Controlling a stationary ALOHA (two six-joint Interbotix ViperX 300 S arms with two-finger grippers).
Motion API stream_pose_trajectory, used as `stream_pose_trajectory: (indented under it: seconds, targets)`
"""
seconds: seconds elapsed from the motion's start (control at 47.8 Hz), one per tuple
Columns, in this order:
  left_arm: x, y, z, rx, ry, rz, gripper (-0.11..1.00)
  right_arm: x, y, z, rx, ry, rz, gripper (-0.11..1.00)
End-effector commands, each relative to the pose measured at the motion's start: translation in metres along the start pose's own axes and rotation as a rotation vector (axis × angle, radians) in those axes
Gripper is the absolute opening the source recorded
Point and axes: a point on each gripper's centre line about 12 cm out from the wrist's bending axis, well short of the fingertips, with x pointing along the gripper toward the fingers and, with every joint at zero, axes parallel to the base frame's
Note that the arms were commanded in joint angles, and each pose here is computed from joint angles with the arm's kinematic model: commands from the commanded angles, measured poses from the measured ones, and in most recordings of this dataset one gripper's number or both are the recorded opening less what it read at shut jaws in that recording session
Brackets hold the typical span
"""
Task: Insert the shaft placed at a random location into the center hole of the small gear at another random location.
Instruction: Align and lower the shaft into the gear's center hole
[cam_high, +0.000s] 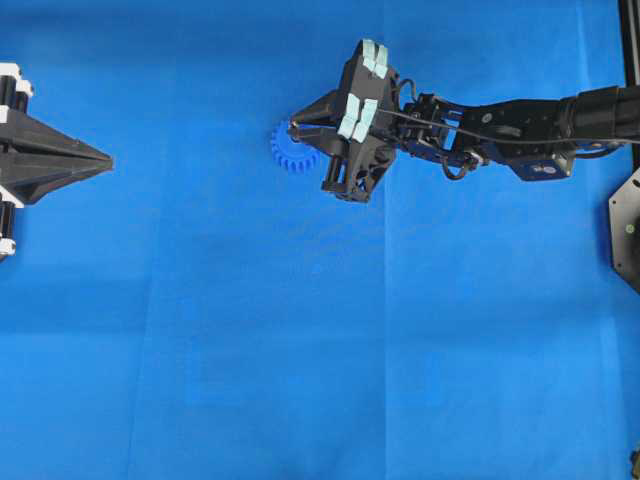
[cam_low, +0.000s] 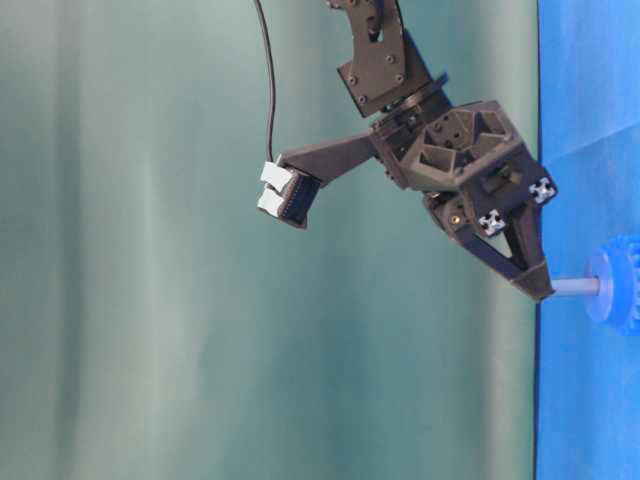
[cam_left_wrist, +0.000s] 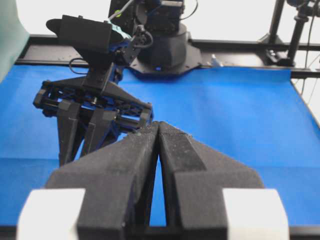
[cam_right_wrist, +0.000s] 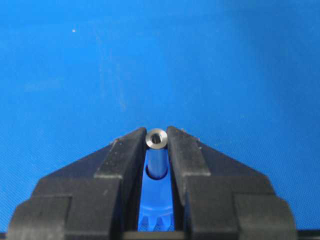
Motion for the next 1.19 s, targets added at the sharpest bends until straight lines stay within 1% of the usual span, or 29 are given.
stream_pose_trajectory:
  seconds: [0.0, 0.293, 0.524, 0.984, 1.173]
  targets:
    - [0.002, 0.0, 0.004, 0.0, -0.011, 0.0, 0.0, -0.003, 0.002, 0.011, 0.004, -0.036, 0.003, 0.03]
    - [0.002, 0.0, 0.004, 0.0, -0.009, 0.0, 0.0, -0.002, 0.002, 0.012, 0.006, -0.036, 0.004, 0.03]
    - [0.002, 0.0, 0.004, 0.0, -0.011, 0.0, 0.0, -0.003, 0.001, 0.007, 0.004, -0.016, 0.004, 0.03]
    - [0.002, 0.0, 0.004, 0.0, -0.011, 0.0, 0.0, 0.014, -0.003, -0.018, 0.002, 0.021, -0.013, 0.03]
    - [0.002, 0.0, 0.005, -0.002, -0.012, 0.0, 0.0, 0.017, -0.005, -0.024, 0.01, 0.033, -0.021, 0.03]
